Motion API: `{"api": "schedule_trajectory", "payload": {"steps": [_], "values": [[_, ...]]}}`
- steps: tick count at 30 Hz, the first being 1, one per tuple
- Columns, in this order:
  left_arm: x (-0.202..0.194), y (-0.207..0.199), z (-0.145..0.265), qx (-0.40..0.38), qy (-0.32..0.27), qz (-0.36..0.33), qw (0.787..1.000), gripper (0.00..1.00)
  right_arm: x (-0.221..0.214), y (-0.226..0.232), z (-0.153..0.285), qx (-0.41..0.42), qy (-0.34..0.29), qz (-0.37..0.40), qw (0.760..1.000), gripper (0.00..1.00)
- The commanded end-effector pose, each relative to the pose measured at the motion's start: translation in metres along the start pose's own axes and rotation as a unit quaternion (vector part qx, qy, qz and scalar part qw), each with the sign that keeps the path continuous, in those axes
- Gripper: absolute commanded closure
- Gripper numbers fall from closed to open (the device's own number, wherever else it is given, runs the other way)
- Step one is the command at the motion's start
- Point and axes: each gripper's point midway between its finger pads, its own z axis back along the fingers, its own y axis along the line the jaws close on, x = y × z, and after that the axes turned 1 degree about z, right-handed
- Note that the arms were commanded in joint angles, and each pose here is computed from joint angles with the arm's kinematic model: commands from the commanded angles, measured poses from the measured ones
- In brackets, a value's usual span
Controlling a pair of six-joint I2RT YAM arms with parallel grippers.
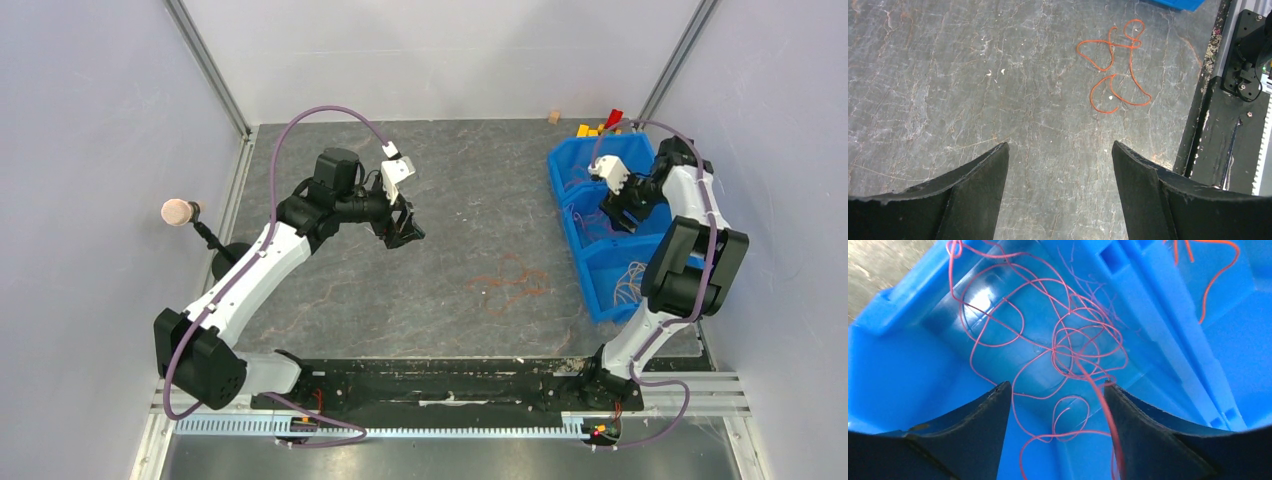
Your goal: Untangle the cables
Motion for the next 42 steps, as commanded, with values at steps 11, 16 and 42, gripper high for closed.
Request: {"api": "schedule_trajectory", "payload": {"steps": [11,16,42], "values": [[0.001,0.002,0.000,0.000,-0.008,-0.024,1.000,0.18,0.079,0.027,0.062,0.030,-0.065,-0.058,0.996,0.29],[0.000,0.002,0.000,-0.001,-0.007,-0.021,1.000,0.18,0.106,0.034,0.038,0.010,-0.086,-0.113,0.990,0.37],[-0.008,0.005,0.003,0.013,0.001,-0.011,1.000,0.19,0.021,0.006,0.000,-0.076,0.051,-0.103,0.990,1.00]]}}
